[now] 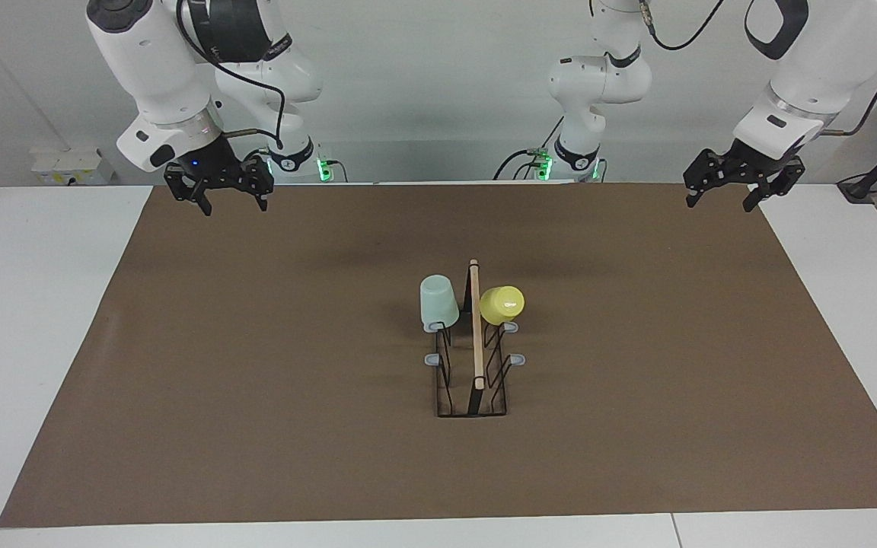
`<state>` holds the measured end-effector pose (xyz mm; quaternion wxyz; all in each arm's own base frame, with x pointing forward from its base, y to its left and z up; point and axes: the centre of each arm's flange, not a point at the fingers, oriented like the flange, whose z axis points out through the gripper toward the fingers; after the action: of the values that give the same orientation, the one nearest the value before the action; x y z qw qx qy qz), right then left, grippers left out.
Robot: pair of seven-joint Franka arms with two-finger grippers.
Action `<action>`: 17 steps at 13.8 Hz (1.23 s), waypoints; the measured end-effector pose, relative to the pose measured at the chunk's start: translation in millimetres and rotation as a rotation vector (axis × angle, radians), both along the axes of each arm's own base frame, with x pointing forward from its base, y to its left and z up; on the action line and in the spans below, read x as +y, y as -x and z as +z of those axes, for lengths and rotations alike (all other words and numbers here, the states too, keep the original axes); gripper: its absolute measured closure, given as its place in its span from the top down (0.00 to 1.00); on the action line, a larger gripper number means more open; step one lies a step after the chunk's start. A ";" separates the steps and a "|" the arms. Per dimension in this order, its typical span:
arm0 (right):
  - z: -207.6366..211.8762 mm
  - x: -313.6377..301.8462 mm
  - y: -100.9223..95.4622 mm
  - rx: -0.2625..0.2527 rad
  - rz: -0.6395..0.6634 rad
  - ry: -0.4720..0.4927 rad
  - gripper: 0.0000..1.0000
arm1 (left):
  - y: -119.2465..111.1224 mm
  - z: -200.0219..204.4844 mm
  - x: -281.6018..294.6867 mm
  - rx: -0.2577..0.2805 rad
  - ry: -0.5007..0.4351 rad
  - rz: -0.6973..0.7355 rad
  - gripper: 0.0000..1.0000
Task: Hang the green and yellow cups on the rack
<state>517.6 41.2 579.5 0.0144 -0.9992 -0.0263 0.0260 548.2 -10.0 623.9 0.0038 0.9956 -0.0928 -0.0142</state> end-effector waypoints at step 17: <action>2.5 -6.5 -13.8 0.045 -0.012 -0.005 1.00 | 2.0 11.1 -17.9 -0.045 0.002 -0.032 1.00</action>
<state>531.4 34.6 582.0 0.0175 -0.9985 -0.0202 0.0483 546.3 -27.9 635.0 0.0027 0.9940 -0.1087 0.0082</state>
